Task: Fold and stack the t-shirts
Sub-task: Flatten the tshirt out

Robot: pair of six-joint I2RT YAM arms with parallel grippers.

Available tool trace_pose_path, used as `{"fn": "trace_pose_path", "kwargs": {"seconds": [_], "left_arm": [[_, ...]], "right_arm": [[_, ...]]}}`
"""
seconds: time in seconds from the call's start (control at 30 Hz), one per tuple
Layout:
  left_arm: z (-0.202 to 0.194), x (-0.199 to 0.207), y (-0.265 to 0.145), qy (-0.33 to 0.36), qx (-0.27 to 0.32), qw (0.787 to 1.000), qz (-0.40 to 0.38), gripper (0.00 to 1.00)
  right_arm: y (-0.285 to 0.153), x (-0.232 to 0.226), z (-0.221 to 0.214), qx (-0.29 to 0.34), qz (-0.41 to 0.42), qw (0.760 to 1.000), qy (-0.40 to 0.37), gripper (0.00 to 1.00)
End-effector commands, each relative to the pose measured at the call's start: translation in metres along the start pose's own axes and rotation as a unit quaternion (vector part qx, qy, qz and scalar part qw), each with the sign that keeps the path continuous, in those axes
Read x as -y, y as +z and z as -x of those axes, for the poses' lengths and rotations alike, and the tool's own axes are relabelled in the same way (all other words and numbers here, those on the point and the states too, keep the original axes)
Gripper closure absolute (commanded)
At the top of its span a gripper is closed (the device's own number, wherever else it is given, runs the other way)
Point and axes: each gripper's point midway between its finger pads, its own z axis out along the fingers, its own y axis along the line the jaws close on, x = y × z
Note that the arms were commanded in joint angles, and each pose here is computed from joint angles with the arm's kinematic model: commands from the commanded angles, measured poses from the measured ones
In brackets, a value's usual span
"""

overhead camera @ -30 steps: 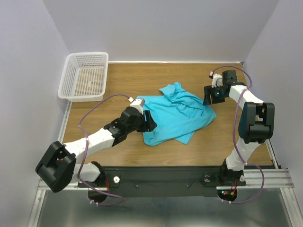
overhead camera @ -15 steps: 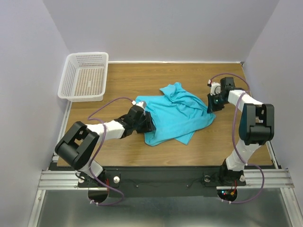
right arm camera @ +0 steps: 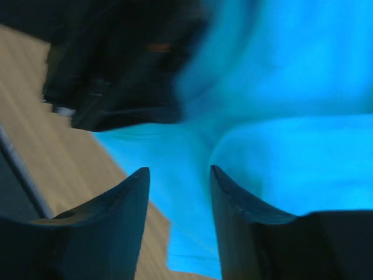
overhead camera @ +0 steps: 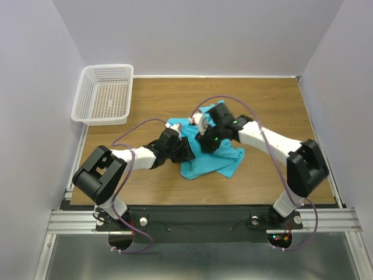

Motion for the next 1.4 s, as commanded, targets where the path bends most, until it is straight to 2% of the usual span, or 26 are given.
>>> {"fn": "trace_pose_path", "kwargs": {"seconds": [0.0,0.07,0.2,0.3,0.43,0.67,0.9,1.0,1.03,1.3,1.33,1.37], "left_arm": [[-0.009,-0.011,0.003,-0.006,-0.017,1.0,0.019,0.43],[-0.011,-0.014,0.002,-0.007,-0.017,1.0,0.022,0.43],[-0.01,-0.017,0.002,-0.011,-0.015,1.0,0.022,0.43],[-0.011,-0.017,0.003,-0.009,-0.018,1.0,0.02,0.43],[-0.011,-0.016,0.006,-0.005,-0.022,1.0,0.016,0.43],[-0.012,-0.014,0.006,-0.005,-0.024,1.0,0.011,0.44],[-0.019,-0.018,0.008,-0.009,-0.032,0.999,0.012,0.44],[-0.02,-0.019,0.008,-0.01,-0.032,0.999,0.012,0.44],[-0.022,-0.021,0.008,-0.012,-0.033,0.999,0.013,0.44],[-0.028,-0.025,0.012,-0.014,-0.042,0.999,0.016,0.46],[-0.027,-0.025,0.011,-0.015,-0.041,0.999,0.016,0.46],[-0.028,-0.027,0.011,-0.015,-0.042,0.999,0.018,0.46]], "right_arm": [[0.012,-0.024,-0.019,-0.057,0.03,0.997,-0.03,0.44],[-0.001,-0.014,-0.008,-0.043,-0.003,0.998,-0.04,0.37],[-0.034,0.014,0.008,0.003,-0.038,0.999,-0.003,0.37],[-0.044,0.035,-0.002,0.01,-0.049,0.998,0.035,0.38],[-0.024,0.03,-0.018,0.0,-0.017,0.998,0.057,0.38],[0.006,0.025,0.001,0.012,0.057,0.997,0.057,0.39],[0.03,0.029,-0.001,0.002,0.086,0.995,0.047,0.39],[0.033,0.022,-0.008,-0.002,0.105,0.993,0.053,0.43],[0.033,0.019,-0.009,-0.002,0.11,0.993,0.053,0.47],[0.036,0.006,-0.035,-0.024,0.13,0.989,0.061,0.49],[0.037,0.005,-0.035,-0.025,0.132,0.989,0.061,0.52],[0.037,0.003,-0.035,-0.023,0.136,0.989,0.061,0.63]]}}
